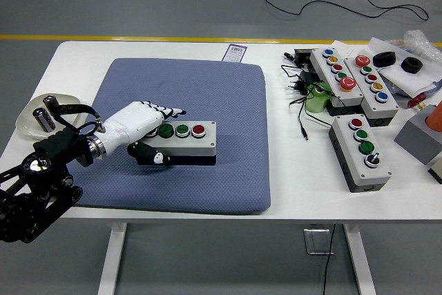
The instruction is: Pick up the button,place it on the desk,press the button,press the button
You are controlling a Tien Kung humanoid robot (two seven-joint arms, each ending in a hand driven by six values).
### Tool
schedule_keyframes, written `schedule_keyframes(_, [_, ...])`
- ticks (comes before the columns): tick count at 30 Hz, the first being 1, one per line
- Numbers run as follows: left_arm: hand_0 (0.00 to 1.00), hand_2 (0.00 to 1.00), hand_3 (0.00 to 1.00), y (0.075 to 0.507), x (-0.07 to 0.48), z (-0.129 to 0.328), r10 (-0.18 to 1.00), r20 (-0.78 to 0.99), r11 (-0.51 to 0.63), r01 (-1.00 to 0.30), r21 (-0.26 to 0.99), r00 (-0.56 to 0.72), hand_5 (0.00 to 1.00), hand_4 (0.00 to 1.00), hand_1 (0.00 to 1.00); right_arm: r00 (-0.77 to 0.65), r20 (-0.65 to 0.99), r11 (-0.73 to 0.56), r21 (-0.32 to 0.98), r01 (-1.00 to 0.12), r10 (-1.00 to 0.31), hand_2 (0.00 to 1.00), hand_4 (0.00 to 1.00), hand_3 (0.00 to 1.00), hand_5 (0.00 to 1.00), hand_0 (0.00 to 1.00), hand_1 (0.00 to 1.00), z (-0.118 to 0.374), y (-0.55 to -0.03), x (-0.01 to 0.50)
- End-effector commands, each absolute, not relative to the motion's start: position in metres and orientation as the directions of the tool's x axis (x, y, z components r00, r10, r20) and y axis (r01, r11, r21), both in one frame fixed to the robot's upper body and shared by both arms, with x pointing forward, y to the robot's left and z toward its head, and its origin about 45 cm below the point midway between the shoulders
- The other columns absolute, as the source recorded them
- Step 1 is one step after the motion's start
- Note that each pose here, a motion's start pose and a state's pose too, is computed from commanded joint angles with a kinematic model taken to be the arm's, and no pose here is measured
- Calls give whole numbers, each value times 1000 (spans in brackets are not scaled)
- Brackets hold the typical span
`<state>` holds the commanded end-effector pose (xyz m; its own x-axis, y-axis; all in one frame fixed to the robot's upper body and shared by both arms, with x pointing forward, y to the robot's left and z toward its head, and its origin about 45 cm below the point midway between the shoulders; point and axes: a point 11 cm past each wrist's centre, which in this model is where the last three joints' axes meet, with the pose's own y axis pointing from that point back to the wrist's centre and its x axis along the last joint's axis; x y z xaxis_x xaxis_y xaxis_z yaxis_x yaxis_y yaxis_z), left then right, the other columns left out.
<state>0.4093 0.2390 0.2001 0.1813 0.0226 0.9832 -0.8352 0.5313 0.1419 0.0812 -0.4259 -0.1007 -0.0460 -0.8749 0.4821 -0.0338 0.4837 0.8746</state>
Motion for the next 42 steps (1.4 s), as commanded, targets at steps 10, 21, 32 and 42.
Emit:
schedule_keyframes(10, [944, 993, 988, 231, 394, 265, 238, 968, 513, -857, -52, 84, 725, 975, 938, -45, 482, 484, 875, -32, -875, 675, 433, 590, 285, 652, 653, -101, -426, 80])
schedule_keyframes(21, [2, 2, 635, 202, 372, 290, 325, 945, 418, -903, -98, 47, 998, 693, 2, -47, 481, 482, 875, -33, -876, 675, 433, 590, 284, 652, 653, -101, -426, 80])
schedule_keyframes(32, [2, 2, 649, 203, 374, 258, 221, 939, 354, -919, 174, 263, 998, 644, 2, -46, 481, 483, 875, -35, -875, 675, 433, 590, 284, 652, 652, -101, -426, 81])
schedule_keyframes(42, [2, 2, 672, 203, 370, 239, 184, 928, 341, -907, 248, 323, 998, 623, 2, -42, 482, 484, 875, -35, -875, 674, 432, 589, 284, 651, 652, -101, -426, 82])
